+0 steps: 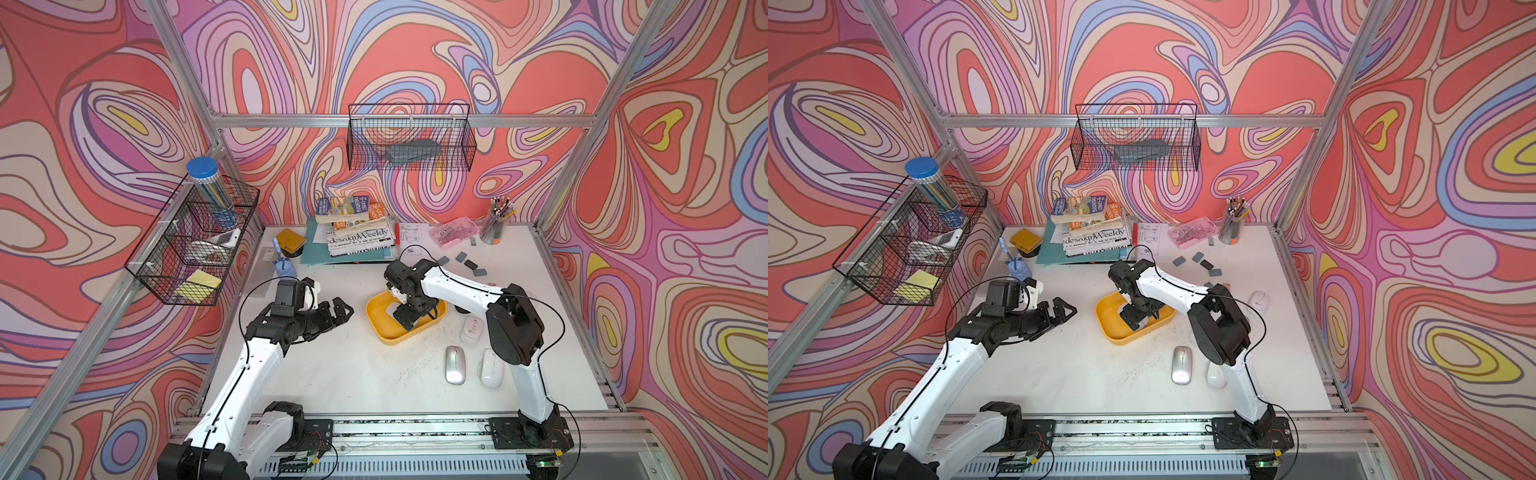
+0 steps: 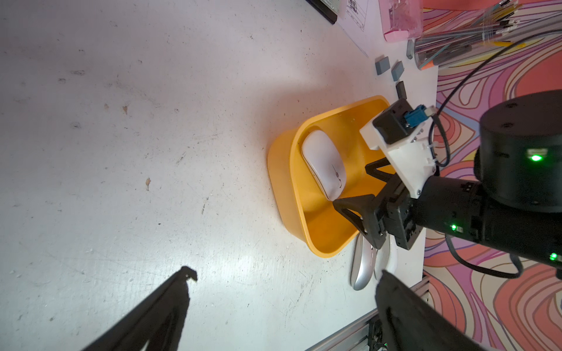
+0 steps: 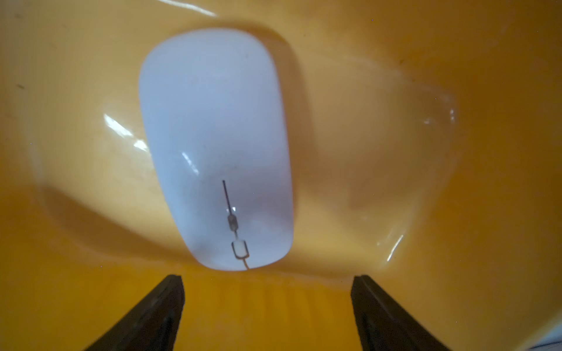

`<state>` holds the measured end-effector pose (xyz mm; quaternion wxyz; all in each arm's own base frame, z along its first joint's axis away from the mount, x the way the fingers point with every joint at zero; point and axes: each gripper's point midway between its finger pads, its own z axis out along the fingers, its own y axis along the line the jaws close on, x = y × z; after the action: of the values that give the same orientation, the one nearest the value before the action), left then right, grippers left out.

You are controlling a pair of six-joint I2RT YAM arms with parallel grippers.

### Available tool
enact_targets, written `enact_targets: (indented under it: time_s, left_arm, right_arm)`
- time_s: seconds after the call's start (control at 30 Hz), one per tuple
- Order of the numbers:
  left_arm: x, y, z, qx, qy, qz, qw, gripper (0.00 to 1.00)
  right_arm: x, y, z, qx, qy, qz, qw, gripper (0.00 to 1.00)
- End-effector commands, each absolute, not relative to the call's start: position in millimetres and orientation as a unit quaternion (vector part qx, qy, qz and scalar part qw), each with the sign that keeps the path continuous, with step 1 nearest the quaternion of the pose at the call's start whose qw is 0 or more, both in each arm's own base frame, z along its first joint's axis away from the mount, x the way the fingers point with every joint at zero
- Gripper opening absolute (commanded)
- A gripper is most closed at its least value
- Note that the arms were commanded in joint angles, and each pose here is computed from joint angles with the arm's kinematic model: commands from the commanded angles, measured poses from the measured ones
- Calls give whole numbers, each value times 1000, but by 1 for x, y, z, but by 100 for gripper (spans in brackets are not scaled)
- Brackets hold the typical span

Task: Take out the mouse from the storage box
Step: Pick up the mouse from the storage box.

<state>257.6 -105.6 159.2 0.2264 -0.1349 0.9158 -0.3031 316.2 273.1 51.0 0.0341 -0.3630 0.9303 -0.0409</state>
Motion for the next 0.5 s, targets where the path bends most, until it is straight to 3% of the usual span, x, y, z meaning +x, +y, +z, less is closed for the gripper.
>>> enact_targets:
  time_s: [0.0,0.23,0.47]
  left_arm:
    - [256,-106,158,-129,919,-298,222,99]
    - [255,-106,157,-130,920,-296,221,99]
    - [255,-106,158,-129,921,-294,222,99]
  right_arm:
    - [314,273,44,-372,927,-45,22,88]
    - [332,247,38,-356,924,-135,35,87]
    - [376,224,57,-284,926,-215,125,88]
